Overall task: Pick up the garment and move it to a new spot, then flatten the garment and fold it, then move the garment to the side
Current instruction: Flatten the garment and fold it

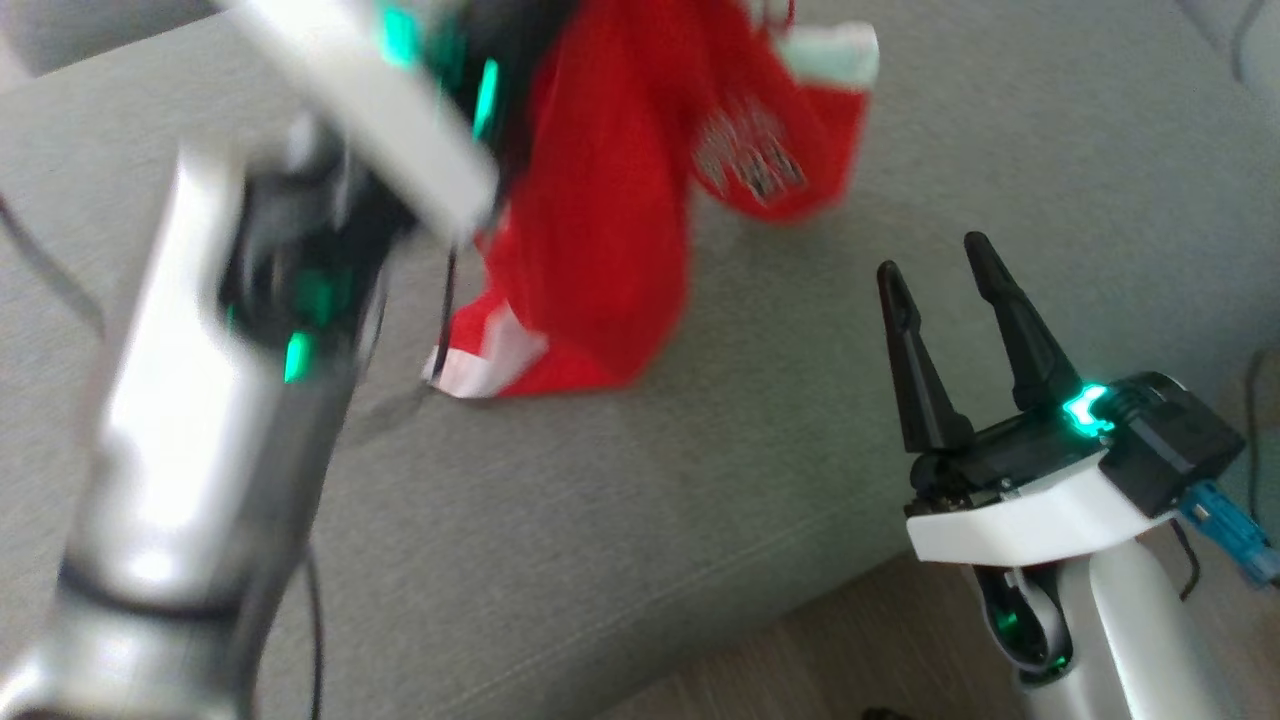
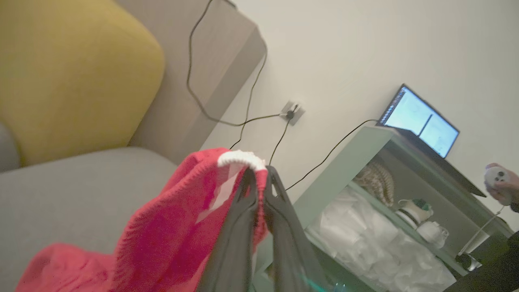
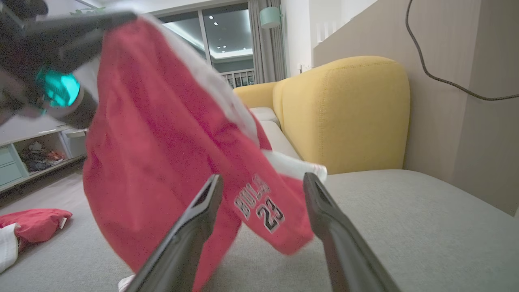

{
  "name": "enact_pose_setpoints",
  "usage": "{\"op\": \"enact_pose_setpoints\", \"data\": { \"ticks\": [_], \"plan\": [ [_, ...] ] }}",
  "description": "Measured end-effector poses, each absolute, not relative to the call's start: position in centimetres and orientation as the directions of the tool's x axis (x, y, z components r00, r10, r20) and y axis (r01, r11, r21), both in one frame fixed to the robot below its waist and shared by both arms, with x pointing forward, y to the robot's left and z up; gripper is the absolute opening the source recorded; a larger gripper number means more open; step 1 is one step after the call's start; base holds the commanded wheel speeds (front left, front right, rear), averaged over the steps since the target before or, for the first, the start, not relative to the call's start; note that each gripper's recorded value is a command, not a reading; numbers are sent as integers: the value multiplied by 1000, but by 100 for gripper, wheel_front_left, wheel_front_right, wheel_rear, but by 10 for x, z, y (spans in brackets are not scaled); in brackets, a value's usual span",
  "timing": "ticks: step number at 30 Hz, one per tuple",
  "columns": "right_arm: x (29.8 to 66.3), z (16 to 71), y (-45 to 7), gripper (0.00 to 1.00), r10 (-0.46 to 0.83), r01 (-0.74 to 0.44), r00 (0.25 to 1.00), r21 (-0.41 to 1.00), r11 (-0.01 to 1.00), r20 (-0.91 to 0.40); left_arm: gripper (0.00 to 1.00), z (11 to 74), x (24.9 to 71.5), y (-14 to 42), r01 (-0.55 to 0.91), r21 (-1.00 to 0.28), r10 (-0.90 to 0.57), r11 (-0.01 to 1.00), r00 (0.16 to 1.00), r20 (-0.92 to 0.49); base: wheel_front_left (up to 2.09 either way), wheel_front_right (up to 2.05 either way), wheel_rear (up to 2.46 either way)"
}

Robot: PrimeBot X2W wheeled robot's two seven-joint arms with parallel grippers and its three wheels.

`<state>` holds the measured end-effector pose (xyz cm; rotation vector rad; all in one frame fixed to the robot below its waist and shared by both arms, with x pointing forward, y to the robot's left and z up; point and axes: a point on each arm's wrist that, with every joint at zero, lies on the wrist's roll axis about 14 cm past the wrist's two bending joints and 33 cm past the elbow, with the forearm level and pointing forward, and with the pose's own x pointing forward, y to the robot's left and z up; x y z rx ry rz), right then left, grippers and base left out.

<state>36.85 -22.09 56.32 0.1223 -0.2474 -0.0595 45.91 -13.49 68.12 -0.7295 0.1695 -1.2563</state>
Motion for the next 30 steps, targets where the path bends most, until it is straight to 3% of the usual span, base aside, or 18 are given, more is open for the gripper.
{"op": "enact_pose_setpoints", "data": {
  "ticks": [2,6,10,17,23,24,25,26,27,30],
  "plan": [
    [372,564,-216,100,-58,26,968,130,991,245,0,640,452,-114,759,-625,-911,182,369,184,0,0,0],
    [378,556,-203,100,-15,-11,973,113,994,228,0,530,432,-50,586,-704,-855,401,516,-58,0,0,0],
    [387,540,-183,100,42,-65,982,119,991,185,0,458,390,-3,454,-699,-773,552,593,-225,0,0,0],
    [398,501,-149,100,145,-154,987,132,979,75,0,457,364,20,441,-676,-698,590,700,-153,0,0,0],
    [395,468,-136,100,185,-180,982,136,974,-29,0,449,345,34,443,-640,-668,627,729,-150,0,0,0],
    [396,468,-136,100,187,-182,982,135,974,-30,15,448,342,33,443,-642,-671,626,725,-154,0,0,0],
    [397,470,-135,100,190,-185,982,134,974,-25,39,447,339,33,438,-647,-672,624,724,-157,0,0,0],
    [398,472,-134,100,191,-187,981,132,973,-19,80,445,337,32,432,-655,-673,621,722,-162,0,0,0],
    [399,474,-134,100,192,-189,981,131,973,-14,100,445,336,31,429,-662,-675,615,720,-160,0,0,0],
    [399,477,-136,100,189,-187,982,128,974,-6,100,448,335,26,444,-668,-694,597,704,-152,0,0,0]
  ]
}}
